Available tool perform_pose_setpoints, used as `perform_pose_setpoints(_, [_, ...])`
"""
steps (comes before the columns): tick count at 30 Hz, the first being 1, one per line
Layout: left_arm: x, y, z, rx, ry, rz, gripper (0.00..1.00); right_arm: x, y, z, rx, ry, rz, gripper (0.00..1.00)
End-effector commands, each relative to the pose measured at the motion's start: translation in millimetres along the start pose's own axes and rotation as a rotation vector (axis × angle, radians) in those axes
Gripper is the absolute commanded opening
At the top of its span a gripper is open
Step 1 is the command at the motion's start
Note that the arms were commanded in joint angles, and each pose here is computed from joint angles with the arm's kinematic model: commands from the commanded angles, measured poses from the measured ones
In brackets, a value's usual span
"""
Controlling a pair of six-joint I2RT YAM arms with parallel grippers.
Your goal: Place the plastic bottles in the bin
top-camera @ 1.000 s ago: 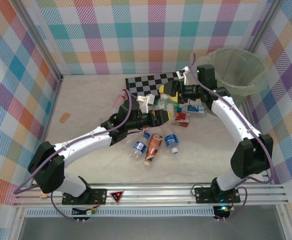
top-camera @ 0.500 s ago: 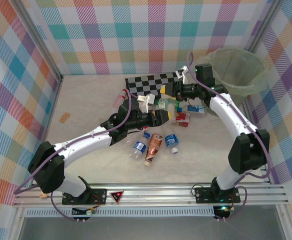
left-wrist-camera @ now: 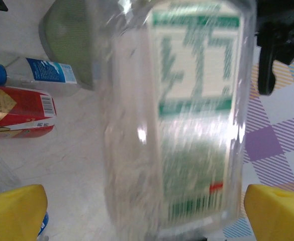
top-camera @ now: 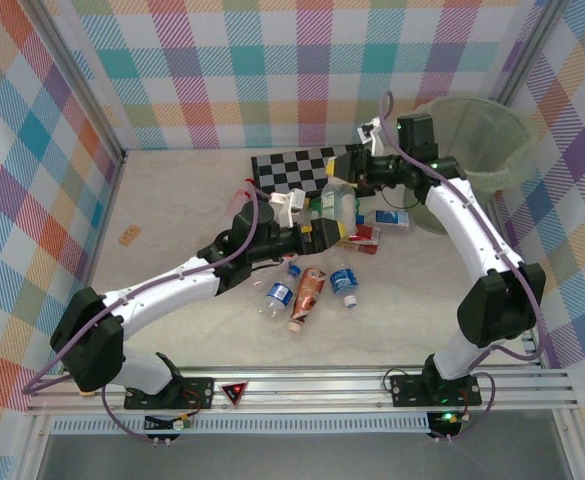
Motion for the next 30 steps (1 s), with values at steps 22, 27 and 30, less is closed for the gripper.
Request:
perform_pose_setpoints(22, [45.5, 6.4, -6.0, -0.026, -0.069, -0.134, 1.00, 225.5, -42.4, -140.5, 0.116, -0.849, 0.627, 0.16])
perform_pose_setpoints(27, [47.7, 10.6, -4.6, -0.021, -0.077, -0.155, 1.00, 236.7, -54.2, -149.5, 0.147, -0.919, 0.726, 0.16])
perform_pose_setpoints(30, [45.3, 10.7, -4.6, -0.016, -0.071, -0.151, 1.00, 237.5, -63.8, -150.2, 0.217, -0.948, 0.788, 0.15])
Point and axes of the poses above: each hand's point on the last joint's axis, 136 mm out from that joint toward the fingers, its own x axis back along the fingers, its own y axis along the line the jaws close on, z = x × y, the point moved 7 cm from there along x, back along the fingers, and after that the axes turned 3 degrees about -x, right-handed, at the moved point
